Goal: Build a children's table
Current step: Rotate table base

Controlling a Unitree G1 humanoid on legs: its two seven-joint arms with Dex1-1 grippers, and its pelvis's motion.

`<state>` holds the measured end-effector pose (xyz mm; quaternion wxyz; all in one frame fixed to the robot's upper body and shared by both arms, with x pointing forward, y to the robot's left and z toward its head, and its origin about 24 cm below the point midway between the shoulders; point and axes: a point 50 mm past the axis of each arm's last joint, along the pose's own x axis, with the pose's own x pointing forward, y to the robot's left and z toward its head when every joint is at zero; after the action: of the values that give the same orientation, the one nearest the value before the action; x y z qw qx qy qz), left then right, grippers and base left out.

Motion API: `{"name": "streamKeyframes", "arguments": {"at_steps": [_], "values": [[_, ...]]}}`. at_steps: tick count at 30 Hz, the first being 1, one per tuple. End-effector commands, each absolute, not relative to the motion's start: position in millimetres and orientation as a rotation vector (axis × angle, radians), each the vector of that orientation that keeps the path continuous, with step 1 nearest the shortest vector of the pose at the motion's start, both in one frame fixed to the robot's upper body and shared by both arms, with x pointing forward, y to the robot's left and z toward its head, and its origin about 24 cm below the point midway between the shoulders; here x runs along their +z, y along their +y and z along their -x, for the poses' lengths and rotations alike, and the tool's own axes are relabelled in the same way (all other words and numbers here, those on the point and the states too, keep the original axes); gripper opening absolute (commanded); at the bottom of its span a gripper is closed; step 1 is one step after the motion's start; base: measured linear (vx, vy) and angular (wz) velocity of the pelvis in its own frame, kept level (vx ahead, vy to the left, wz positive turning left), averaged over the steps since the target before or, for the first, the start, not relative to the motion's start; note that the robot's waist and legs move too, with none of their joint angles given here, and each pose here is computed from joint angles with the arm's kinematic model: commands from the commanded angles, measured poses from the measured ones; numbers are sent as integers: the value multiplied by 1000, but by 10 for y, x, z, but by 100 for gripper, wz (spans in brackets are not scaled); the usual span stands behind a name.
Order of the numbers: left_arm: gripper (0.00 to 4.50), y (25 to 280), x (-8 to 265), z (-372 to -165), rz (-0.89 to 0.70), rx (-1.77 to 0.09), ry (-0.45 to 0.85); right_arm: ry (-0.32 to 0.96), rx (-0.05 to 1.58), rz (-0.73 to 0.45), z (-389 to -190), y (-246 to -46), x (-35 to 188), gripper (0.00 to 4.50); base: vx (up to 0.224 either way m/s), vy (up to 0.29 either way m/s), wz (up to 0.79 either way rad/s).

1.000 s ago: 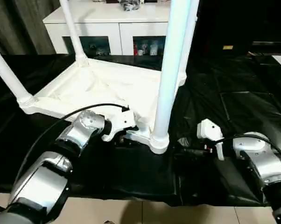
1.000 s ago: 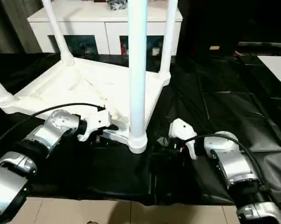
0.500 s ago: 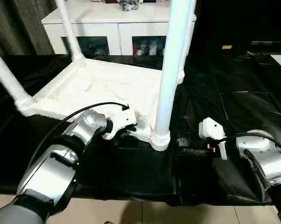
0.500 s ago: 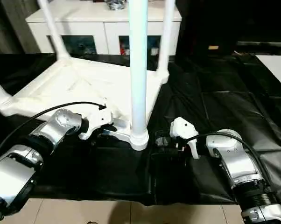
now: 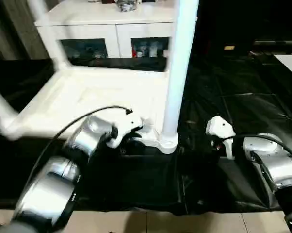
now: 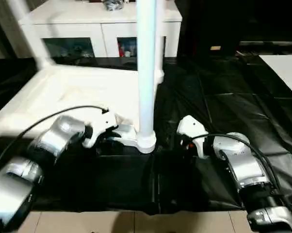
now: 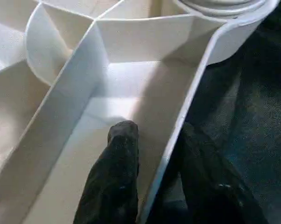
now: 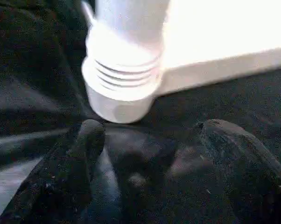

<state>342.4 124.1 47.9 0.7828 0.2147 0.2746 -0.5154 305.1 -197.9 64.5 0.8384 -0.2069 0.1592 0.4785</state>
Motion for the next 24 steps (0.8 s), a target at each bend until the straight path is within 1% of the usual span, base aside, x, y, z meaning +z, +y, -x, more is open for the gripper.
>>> {"name": "streamKeyframes", "arguments": {"at_steps": [1, 3, 5, 7, 9, 13, 14, 16, 18, 21, 22, 23, 24], "values": [[110, 1351, 305, -3284, -387, -1037, 654, 325, 976, 429, -3091, -1985, 662, 381, 0, 0, 0], [101, 1333, 313, -3261, -376, -1043, 641, 326, 972, 427, -3094, -1983, 653, 381, 0, 0, 0], [92, 1288, 341, -3217, -372, -1068, 593, 330, 970, 425, -3094, -1964, 624, 381, 0, 0, 0], [88, 1269, 371, -3182, -403, -1080, 549, 334, 970, 423, -3096, -1937, 596, 381, 0, 0, 0], [86, 1251, 397, -3139, -393, -1092, 534, 336, 974, 414, -3097, -1910, 578, 381, 0, 0, 0], [83, 1280, 438, -3096, -390, -1031, 584, 342, 989, 395, -3078, -1873, 567, 381, 0, 0, 0], [83, 1268, 466, -3084, -364, -981, 607, 346, 989, 395, -3071, -1875, 554, 381, 0, 0, 0], [83, 1255, 480, -3072, -340, -944, 631, 349, 988, 396, -3065, -1879, 541, 381, 0, 0, 0], [82, 1242, 471, -3055, -355, -893, 665, 355, 986, 401, -3060, -1884, 521, 381, 0, 0, 0], [81, 1218, 465, -3064, -361, -838, 677, 356, 985, 405, -3060, -1885, 518, 381, 0, 0, 0], [81, 1198, 473, -3075, -362, -827, 663, 355, 983, 406, -3061, -1886, 520, 381, 0, 0, 0], [80, 1146, 503, -3090, -351, -830, 621, 353, 980, 409, -3064, -1888, 524, 381, 0, 0, 0], [80, 1142, 505, -3091, -349, -831, 618, 353, 980, 409, -3064, -1888, 525, 381, 0, 0, 0]]}}
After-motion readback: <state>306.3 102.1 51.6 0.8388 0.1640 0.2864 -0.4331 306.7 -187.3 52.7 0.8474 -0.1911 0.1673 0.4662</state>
